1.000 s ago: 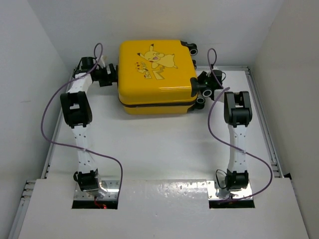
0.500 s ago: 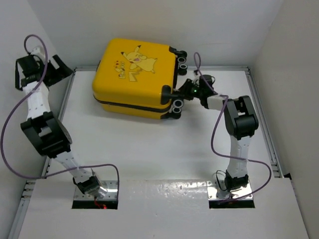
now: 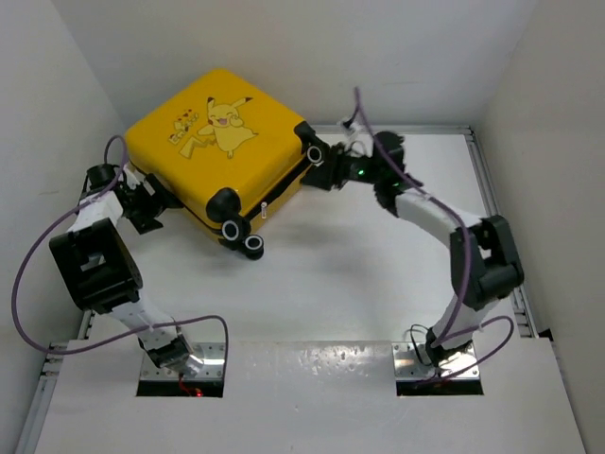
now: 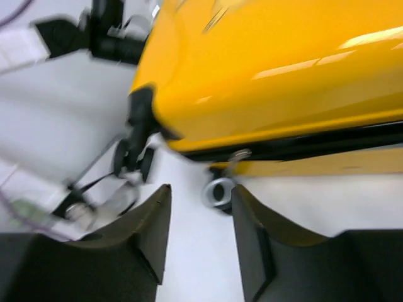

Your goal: Pack the luggage

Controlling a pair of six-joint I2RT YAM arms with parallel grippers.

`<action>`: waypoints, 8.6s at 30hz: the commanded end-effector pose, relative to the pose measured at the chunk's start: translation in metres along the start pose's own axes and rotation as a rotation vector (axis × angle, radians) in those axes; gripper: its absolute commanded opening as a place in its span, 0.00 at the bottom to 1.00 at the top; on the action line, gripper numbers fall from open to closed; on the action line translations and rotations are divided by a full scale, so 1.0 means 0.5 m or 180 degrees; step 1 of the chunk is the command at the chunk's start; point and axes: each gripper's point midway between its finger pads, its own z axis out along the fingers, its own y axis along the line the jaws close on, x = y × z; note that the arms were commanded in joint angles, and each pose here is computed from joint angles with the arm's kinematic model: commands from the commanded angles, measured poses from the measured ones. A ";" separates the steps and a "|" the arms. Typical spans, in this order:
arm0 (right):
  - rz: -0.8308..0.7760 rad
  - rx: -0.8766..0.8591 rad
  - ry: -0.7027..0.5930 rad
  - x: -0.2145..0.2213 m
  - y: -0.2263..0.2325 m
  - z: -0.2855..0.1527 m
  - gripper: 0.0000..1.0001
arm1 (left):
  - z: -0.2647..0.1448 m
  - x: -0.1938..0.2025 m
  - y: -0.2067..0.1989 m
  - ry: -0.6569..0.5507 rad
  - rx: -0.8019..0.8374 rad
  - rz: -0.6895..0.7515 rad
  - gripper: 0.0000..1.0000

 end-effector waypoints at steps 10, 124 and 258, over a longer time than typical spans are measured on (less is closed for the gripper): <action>-0.0960 0.1512 -0.0336 -0.355 -0.290 -0.167 1.00 | 0.229 -0.327 -0.218 -0.0630 0.0866 0.0885 0.89; -0.1330 0.2707 -0.0609 0.156 0.013 -0.032 0.25 | -0.283 0.004 -0.127 -0.1657 0.0148 0.1386 0.99; 0.1374 0.1135 -0.0203 0.131 -0.116 0.002 0.01 | -0.198 0.046 -0.058 -0.1006 0.0270 0.1296 0.82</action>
